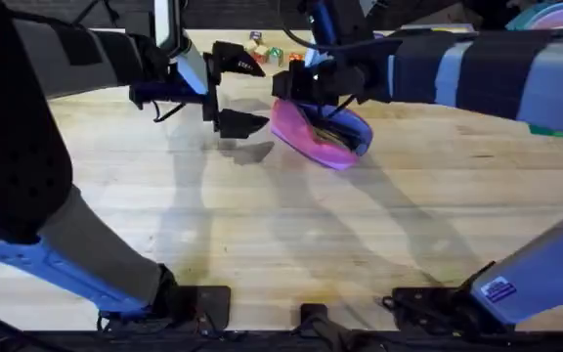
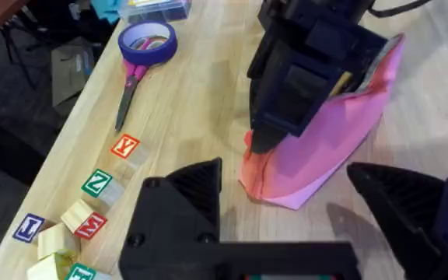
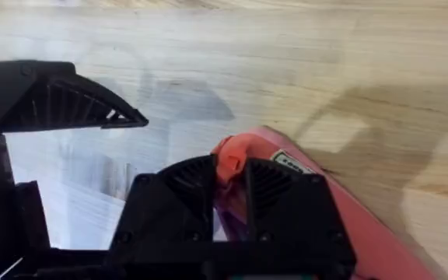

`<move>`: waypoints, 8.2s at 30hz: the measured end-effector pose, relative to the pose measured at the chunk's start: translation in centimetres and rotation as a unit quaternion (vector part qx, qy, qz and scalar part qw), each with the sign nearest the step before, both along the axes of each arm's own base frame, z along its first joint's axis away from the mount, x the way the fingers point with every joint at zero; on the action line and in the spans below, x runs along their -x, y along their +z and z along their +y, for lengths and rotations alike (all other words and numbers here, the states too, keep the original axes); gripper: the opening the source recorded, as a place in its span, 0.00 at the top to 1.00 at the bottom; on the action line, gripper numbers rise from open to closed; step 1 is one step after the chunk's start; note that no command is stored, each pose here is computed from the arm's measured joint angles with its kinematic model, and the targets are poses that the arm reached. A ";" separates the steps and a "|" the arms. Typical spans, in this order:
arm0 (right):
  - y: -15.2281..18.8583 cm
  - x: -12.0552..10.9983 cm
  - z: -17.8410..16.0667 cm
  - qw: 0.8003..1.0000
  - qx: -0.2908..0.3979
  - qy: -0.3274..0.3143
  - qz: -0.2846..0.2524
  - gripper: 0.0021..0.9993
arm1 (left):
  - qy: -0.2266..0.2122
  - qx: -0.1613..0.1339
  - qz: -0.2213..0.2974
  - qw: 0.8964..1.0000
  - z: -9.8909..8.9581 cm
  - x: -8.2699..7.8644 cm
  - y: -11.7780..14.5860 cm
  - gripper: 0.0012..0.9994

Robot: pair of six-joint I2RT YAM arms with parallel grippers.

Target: Unzip the bag, pick up the pens from the table one at a time and place them inside, then zip the bag closed.

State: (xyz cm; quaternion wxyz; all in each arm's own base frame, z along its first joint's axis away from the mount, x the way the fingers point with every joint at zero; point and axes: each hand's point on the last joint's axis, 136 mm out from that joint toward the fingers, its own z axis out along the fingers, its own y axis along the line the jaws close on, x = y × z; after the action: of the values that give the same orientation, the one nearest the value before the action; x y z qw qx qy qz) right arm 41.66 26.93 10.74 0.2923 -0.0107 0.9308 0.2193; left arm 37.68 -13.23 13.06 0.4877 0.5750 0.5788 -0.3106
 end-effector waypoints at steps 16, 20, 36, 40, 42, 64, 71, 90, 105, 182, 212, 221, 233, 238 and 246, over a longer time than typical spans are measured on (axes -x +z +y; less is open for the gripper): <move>0.1 0.0 0.0 1.000 0.000 0.000 -0.001 0.87 | 0.000 0.000 0.000 1.000 0.0 0.0 0.0 0.01; 0.3 0.0 0.0 1.000 -0.001 0.000 -0.002 0.93 | 0.000 0.000 0.000 1.000 0.0 0.0 0.0 0.01; 2.8 0.4 -0.3 1.000 -0.010 0.001 -0.019 0.96 | 0.000 0.000 0.000 1.000 0.0 0.0 0.0 0.01; 4.1 0.6 -0.4 0.999 -0.010 0.008 -0.032 0.97 | 0.000 0.000 0.000 1.000 0.0 0.0 0.0 0.01; 4.5 0.7 -0.5 0.999 -0.009 0.010 -0.037 0.97 | 0.000 0.000 0.000 1.000 0.0 0.0 0.0 0.01; 4.6 1.6 -0.1 0.990 0.102 -0.016 -0.100 0.97 | 0.000 0.004 0.052 0.999 -0.1 1.3 -0.5 0.01; 4.7 2.7 1.3 0.987 0.113 -0.006 -0.110 0.97 | 0.000 0.003 0.043 0.999 -0.1 1.1 -0.4 0.01; 4.8 2.7 1.4 0.987 0.115 -0.007 -0.112 0.97 | -0.060 0.101 0.066 0.991 -3.0 1.2 -3.0 0.01; 4.6 3.1 1.5 0.987 0.118 -0.002 -0.108 0.97 | -0.058 0.094 0.082 0.991 -3.5 1.1 -3.2 0.96; 14.1 8.8 -13.7 0.996 0.064 -0.041 -0.040 0.00 | -0.062 0.090 0.085 0.990 -3.8 1.3 -3.3 0.96; 13.2 11.1 -11.7 0.999 -0.009 -0.034 0.035 0.00 | -0.030 0.024 0.060 0.997 -2.6 0.8 -1.9 0.01; 11.1 11.5 -9.3 0.996 -0.066 0.019 0.050 0.00 | 0.025 -0.003 0.026 0.999 0.9 0.7 2.3 0.01; 5.8 10.7 -8.5 0.987 -0.150 -0.002 0.061 0.00 | 0.071 -0.004 0.051 0.996 4.0 1.7 4.0 0.01; 3.5 10.9 -8.9 0.982 -0.168 -0.040 0.078 0.00 | 0.071 -0.004 0.052 0.996 4.0 1.8 4.0 0.01; 3.7 8.8 -8.9 0.980 -0.182 -0.066 0.044 0.00 | 0.071 -0.004 0.052 0.996 4.0 1.8 4.0 0.01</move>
State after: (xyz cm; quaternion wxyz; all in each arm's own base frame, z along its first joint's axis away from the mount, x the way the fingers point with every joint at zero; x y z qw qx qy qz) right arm 32.89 18.03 14.44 0.2623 0.1134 0.8858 0.3655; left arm 35.92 -9.28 17.09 0.4758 0.5172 0.6441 -0.3021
